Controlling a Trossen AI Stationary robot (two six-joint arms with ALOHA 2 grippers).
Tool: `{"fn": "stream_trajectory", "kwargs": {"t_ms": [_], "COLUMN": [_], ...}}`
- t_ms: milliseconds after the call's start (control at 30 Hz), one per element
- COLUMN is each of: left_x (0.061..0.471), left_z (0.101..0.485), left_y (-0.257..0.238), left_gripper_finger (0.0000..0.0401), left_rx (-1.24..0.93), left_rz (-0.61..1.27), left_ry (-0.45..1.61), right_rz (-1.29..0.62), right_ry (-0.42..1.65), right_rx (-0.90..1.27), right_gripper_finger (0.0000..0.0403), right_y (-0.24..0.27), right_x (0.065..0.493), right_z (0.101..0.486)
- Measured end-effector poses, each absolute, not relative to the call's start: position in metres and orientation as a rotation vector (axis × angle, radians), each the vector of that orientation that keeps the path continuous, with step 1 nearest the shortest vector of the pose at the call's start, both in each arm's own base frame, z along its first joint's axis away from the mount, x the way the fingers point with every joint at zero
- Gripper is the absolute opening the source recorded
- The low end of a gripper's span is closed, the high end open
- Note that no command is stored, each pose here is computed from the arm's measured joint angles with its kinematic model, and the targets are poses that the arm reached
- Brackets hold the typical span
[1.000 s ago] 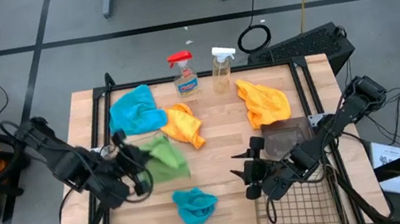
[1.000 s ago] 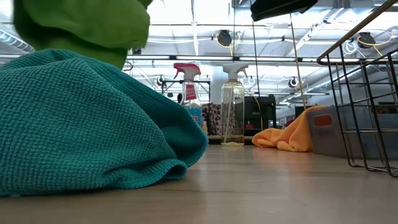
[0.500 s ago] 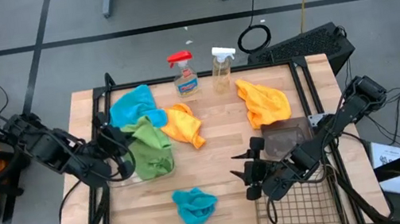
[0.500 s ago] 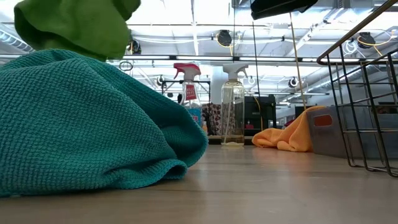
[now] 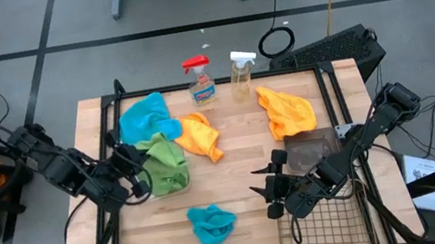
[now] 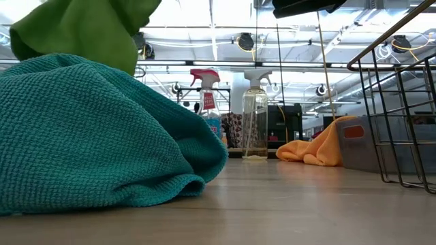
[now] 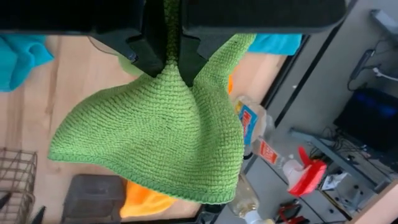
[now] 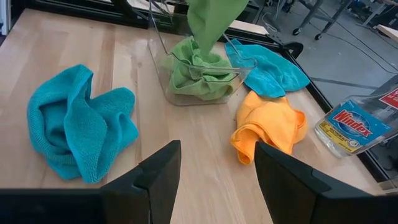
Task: Sort microfiber towel by color & place in baskets
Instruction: Put the green microfiber cloth into the transparent bin
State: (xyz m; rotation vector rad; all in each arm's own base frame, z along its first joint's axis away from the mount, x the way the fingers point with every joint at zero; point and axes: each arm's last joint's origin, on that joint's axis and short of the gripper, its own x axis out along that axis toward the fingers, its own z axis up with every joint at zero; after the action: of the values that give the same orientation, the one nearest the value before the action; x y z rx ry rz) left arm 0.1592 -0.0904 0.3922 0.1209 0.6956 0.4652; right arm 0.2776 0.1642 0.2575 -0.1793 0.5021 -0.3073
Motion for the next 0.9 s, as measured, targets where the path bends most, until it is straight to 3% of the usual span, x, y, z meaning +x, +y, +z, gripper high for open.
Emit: {"fn": "stream_trajectory", "kwargs": {"t_ms": [900], "left_x": [0.159], "left_z": [0.357], "left_y": [-0.099], "left_gripper_finger": [0.0017], "left_rx": [0.104], "left_rz": [0.479], "left_ry": [0.774], "right_rz": [-0.318], "right_ry": [0.507], "right_rx": [-0.184], "right_gripper_finger": [0.0196], "right_y": [0.160], "right_x": [0.280], "right_z": [0.257]}}
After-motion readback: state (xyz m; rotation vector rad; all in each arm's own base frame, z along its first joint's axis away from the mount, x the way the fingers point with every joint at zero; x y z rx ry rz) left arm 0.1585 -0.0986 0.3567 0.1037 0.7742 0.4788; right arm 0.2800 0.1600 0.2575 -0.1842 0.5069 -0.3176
